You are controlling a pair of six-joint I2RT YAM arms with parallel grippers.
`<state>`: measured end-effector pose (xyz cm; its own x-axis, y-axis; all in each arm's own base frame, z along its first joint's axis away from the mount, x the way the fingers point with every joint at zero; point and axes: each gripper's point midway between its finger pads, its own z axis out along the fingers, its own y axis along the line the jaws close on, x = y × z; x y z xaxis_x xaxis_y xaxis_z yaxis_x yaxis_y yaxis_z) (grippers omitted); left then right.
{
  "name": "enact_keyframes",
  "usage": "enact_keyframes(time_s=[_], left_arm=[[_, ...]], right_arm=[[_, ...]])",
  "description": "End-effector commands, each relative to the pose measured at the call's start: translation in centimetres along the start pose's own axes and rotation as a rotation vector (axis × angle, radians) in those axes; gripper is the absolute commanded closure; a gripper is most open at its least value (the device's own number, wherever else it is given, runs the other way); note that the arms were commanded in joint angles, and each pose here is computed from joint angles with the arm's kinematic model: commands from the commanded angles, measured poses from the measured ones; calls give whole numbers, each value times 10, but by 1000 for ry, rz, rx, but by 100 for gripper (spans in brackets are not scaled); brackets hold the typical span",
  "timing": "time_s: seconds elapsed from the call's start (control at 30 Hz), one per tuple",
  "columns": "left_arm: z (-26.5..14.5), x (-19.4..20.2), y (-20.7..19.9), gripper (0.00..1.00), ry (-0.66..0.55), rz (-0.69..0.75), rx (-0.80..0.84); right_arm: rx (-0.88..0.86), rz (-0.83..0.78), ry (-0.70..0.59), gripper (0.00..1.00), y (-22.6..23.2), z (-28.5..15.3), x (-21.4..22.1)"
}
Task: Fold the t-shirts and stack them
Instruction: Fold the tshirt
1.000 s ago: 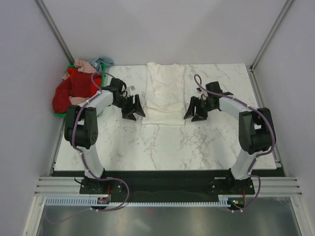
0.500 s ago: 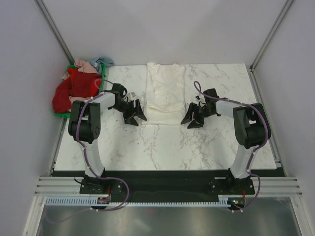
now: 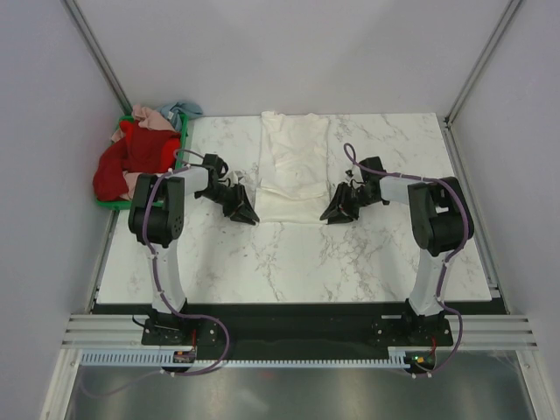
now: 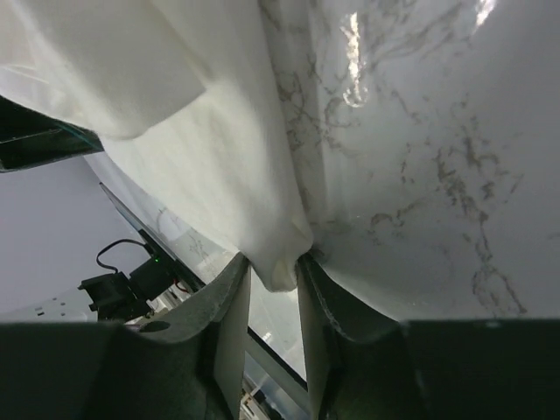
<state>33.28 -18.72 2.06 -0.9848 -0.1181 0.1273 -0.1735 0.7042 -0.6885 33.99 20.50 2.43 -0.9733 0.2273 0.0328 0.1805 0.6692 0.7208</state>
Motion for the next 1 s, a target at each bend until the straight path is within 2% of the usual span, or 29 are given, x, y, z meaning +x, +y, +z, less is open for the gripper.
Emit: enact_keyframes(time_s=[0.0, 0.03, 0.07, 0.1, 0.17, 0.2, 0.43, 0.97], left_arm=[[3, -14, -5, 76, -23, -1, 24], [4, -15, -5, 81, -25, -1, 22], [4, -15, -6, 86, -25, -2, 24], [2, -16, -7, 98, -28, -3, 28], [-1, -14, -11, 98, -29, -2, 41], [-6, -13, -18, 98, -40, 9, 54], [-43, 15, -58, 98, -83, 35, 146], [-70, 57, -85, 98, -126, 99, 207]], right_arm=[[8, -6, -21, 66, -3, 6, -10], [4, -8, -23, 71, -2, 5, -11], [1, -8, -21, 81, -1, 6, -11], [-8, -16, -26, 87, 1, 4, -13], [-31, -28, -28, 98, 9, 2, -14], [-49, -50, -42, 100, 18, -4, -17], [-153, -151, -83, 100, 64, -45, -10], [-147, -229, -167, 100, 61, -100, 40]])
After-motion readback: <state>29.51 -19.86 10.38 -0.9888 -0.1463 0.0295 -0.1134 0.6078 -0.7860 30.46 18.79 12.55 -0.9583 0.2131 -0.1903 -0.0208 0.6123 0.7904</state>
